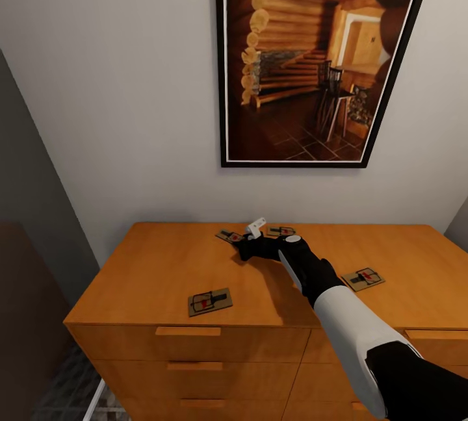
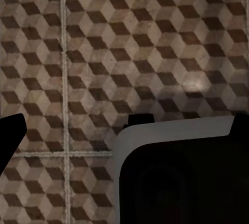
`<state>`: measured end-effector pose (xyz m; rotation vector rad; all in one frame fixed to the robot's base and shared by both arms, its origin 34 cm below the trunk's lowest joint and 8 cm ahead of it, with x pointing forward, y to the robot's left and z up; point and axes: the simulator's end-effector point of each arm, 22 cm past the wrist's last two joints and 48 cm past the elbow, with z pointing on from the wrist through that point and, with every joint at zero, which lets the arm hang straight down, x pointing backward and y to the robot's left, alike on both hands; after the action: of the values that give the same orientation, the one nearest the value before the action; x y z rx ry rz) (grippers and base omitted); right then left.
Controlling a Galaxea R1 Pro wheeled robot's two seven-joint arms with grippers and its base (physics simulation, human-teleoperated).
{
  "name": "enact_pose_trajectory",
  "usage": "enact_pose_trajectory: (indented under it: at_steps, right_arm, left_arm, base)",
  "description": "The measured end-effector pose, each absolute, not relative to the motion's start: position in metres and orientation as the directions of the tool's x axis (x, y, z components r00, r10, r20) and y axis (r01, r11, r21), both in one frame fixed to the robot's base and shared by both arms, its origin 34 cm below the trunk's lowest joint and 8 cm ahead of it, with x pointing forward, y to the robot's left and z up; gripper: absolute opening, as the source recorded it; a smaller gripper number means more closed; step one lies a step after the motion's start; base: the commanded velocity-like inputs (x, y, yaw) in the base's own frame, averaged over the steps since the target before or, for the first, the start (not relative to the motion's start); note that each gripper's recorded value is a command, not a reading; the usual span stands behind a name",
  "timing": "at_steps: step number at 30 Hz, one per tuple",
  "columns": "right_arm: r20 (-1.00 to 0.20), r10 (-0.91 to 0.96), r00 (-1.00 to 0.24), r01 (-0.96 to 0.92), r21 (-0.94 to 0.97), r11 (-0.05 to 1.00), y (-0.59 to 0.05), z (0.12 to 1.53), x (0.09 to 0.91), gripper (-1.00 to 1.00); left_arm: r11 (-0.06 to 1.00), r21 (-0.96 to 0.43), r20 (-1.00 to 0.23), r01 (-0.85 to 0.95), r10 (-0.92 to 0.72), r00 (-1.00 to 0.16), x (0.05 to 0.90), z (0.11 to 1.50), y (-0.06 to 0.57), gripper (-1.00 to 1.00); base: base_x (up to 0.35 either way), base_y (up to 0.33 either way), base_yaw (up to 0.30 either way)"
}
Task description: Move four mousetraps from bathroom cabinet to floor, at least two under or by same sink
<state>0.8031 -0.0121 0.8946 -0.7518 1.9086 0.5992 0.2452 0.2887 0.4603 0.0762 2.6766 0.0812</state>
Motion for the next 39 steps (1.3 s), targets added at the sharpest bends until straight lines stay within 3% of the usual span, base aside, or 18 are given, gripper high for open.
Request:
enact_pose_trajectory:
  at_steps: [39]
  right_arm:
    - [-0.908,-0.281,-0.31,-0.73,0.038,0.682,-0.004,0.943,0.803,-1.0]
  left_arm:
    - [0.997,0.07,-0.444,0.04,0.067,-0.893,0.245,0.46,0.288,1.0]
  base:
    - [0.0,0.0,0.0]
